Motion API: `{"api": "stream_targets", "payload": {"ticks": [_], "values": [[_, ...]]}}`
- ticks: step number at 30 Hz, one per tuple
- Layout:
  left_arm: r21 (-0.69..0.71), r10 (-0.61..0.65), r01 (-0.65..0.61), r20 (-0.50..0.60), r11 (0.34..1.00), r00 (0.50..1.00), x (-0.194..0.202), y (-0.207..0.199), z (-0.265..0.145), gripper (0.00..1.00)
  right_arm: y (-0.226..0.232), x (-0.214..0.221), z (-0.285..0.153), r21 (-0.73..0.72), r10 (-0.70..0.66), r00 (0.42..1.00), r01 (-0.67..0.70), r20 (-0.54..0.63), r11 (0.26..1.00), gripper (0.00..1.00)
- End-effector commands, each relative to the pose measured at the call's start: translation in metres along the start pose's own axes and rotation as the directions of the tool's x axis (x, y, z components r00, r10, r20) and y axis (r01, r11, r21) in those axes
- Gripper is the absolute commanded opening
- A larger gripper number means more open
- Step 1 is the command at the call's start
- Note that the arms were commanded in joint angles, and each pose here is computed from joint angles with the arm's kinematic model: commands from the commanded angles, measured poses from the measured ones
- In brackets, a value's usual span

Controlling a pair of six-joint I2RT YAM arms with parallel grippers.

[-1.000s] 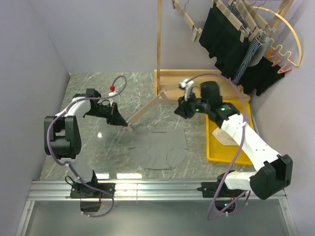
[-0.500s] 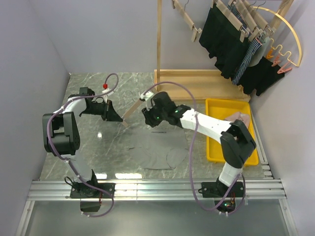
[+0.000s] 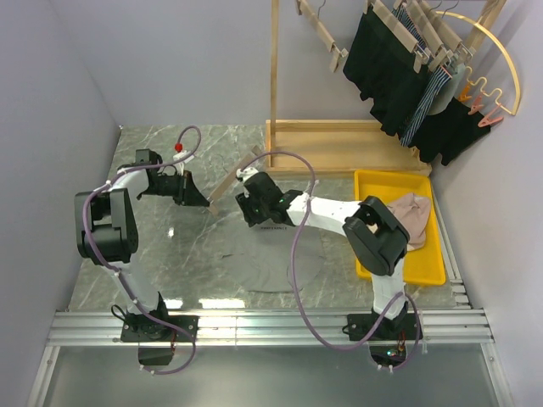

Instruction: Clip the underwear to the hanger

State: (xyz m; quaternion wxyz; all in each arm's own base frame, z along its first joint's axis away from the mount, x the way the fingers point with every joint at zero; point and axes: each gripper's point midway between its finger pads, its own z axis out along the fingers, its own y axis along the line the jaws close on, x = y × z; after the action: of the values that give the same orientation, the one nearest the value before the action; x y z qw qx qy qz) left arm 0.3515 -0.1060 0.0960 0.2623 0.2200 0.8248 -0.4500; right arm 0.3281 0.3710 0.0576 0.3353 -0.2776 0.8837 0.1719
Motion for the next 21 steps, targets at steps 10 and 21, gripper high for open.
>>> {"api": "stream_targets", "payload": {"ticks": [10, 21], "values": [[-0.014, 0.057, -0.056, 0.044, 0.998, 0.997, -0.02, 0.008, 0.007, 0.0, 0.012, 0.009, 0.019, 0.171, 0.049, 0.999, -0.048, -0.004, 0.984, 0.52], [-0.007, 0.07, -0.07, 0.024, 0.998, 0.997, -0.019, 0.009, 0.018, 0.0, 0.014, 0.04, 0.041, 0.148, 0.111, 0.987, -0.093, -0.114, 0.985, 0.52]]}}
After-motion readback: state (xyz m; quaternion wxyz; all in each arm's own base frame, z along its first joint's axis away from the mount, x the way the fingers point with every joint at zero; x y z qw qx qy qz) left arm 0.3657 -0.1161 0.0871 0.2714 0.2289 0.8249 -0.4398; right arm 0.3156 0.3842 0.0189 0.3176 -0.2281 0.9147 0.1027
